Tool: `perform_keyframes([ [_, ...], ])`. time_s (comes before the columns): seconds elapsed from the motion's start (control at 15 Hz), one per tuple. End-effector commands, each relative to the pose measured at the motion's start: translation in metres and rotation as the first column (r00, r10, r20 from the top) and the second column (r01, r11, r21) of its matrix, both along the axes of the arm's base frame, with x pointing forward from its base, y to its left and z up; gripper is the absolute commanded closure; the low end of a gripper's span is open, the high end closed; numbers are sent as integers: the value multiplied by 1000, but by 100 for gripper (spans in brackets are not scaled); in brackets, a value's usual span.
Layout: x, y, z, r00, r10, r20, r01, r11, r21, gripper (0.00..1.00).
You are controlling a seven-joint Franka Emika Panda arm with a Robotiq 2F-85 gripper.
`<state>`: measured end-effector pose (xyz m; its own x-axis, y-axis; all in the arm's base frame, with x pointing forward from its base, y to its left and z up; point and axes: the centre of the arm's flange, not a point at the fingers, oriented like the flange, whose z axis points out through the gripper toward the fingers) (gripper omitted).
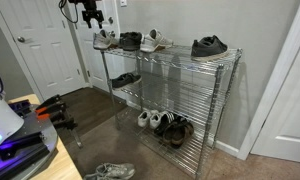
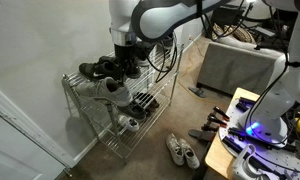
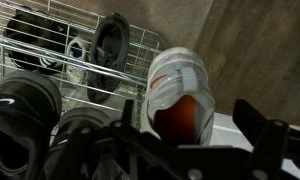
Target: Move the shoe
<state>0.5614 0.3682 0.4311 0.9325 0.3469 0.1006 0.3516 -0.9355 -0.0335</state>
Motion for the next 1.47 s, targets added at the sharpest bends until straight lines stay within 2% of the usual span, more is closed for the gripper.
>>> perform_keyframes([
  [0.0,0,0,0,1000,0,0,0,1000,0,0],
  [0.27,0,0,1,1000,-1,2,1,1000,1,0],
  [0.6,-5,3,-30,990,-122,72,125,991,-40,0],
  [1.0,5,32,-72,967,-204,154,208,978,-13,0],
  [1.2,5,40,-78,961,-219,167,222,975,1,0],
  [1.4,0,40,-67,958,-219,183,216,976,34,0],
])
